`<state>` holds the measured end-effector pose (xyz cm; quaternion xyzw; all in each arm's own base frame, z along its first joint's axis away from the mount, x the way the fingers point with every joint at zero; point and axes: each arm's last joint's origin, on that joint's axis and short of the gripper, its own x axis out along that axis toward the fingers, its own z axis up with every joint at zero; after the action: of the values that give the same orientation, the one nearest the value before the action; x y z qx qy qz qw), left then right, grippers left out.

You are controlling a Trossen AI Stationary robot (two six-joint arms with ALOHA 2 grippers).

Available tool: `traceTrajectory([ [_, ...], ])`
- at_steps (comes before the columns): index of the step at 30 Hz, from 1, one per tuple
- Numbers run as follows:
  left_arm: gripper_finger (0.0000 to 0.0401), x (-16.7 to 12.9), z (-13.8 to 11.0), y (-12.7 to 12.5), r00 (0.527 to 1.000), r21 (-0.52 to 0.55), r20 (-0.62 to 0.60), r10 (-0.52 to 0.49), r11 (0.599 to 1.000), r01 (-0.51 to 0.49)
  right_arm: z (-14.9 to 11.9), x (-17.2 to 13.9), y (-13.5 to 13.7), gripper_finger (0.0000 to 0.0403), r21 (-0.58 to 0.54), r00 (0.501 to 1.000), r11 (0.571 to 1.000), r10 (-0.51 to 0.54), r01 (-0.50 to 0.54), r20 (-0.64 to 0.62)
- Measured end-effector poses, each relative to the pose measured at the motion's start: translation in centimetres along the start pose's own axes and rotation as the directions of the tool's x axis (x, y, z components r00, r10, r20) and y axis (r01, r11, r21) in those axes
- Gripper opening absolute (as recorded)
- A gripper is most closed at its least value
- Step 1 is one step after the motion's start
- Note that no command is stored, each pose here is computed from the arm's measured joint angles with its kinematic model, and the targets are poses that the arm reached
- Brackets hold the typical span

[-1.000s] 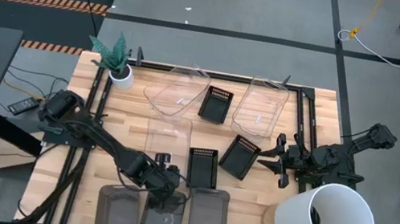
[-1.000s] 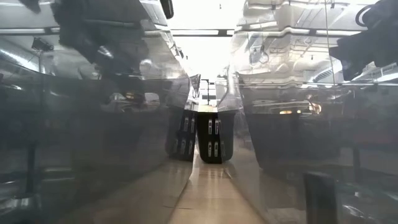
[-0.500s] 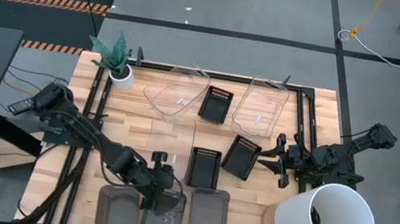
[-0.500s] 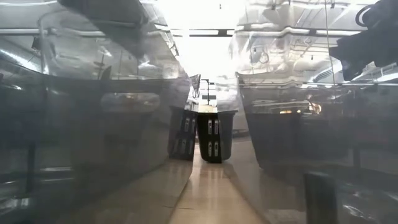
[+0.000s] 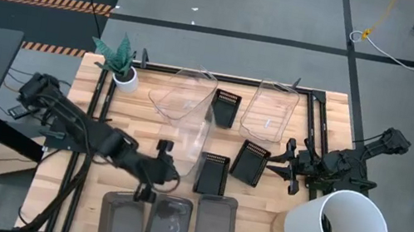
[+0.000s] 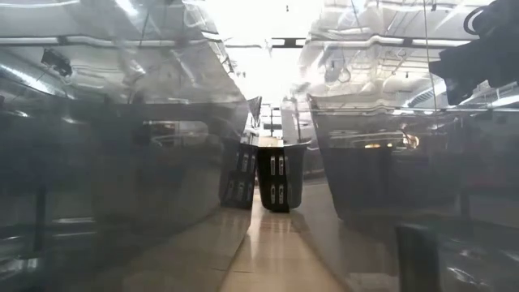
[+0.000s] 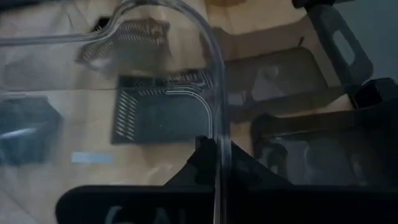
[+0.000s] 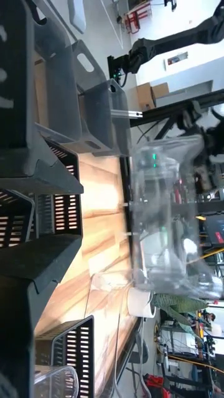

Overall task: Stack baskets by color
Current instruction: Stack the bottom transparent bin on top of the top left transparent bin

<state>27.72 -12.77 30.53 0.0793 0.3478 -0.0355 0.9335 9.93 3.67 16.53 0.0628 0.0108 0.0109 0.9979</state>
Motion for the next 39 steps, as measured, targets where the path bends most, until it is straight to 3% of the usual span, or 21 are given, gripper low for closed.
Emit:
traceTrajectory([
  [7, 0.0008, -2.0, 0.9, 4.0, 0.997, 0.063, 0.073, -0.007, 0.998, 0.002, 0.0, 0.0, 0.0, 0.0119, 0.0, 1.0, 1.0, 0.0, 0.0, 0.0],
  [10, 0.0007, -1.9, 0.8, 6.2, 0.999, 0.102, 0.054, 0.003, 0.995, -0.008, 0.0, 0.0, 0.0, 0.0119, 0.0, 1.0, 1.0, -0.001, 0.001, 0.0],
  [17, 0.0007, -1.3, -0.2, 12.6, 0.996, 0.164, 0.01, -0.084, 0.983, 0.081, 0.0, 0.0, 0.0, 0.0119, 0.0, 1.0, 1.0, 0.0, 0.0, 0.0],
  [23, 0.0007, -2.1, -1.6, 16.8, 0.999, 0.279, -0.032, -0.036, 0.959, 0.044, 0.0, 0.0, 0.0, 0.0119, 0.0, 1.0, 1.0, 0.0, 0.0, 0.0],
  [28, 0.0007, -2.6, -3.5, 19.0, 0.988, 0.34, -0.151, -0.02, 0.938, 0.071, 0.0, 0.0, 0.0, 0.0119, 0.0, 1.0, 1.0, 0.0, 0.0, 0.0],
  [33, 0.0007, -3.0, -4.7, 20.3, 0.974, 0.472, -0.228, 0.013, 0.876, 0.099, 0.0, 0.0, 0.0, 0.0119, 0.0, 1.0, 1.0, 0.0, 0.0, 0.0],
  [39, 0.0007, -3.2, -6.1, 21.5, 0.944, 0.43, -0.329, 0.039, 0.896, 0.113, 0.0, 0.0, 0.0, 0.0119, 0.0, 1.0, 1.0, 0.0, 0.0, 0.0],
])
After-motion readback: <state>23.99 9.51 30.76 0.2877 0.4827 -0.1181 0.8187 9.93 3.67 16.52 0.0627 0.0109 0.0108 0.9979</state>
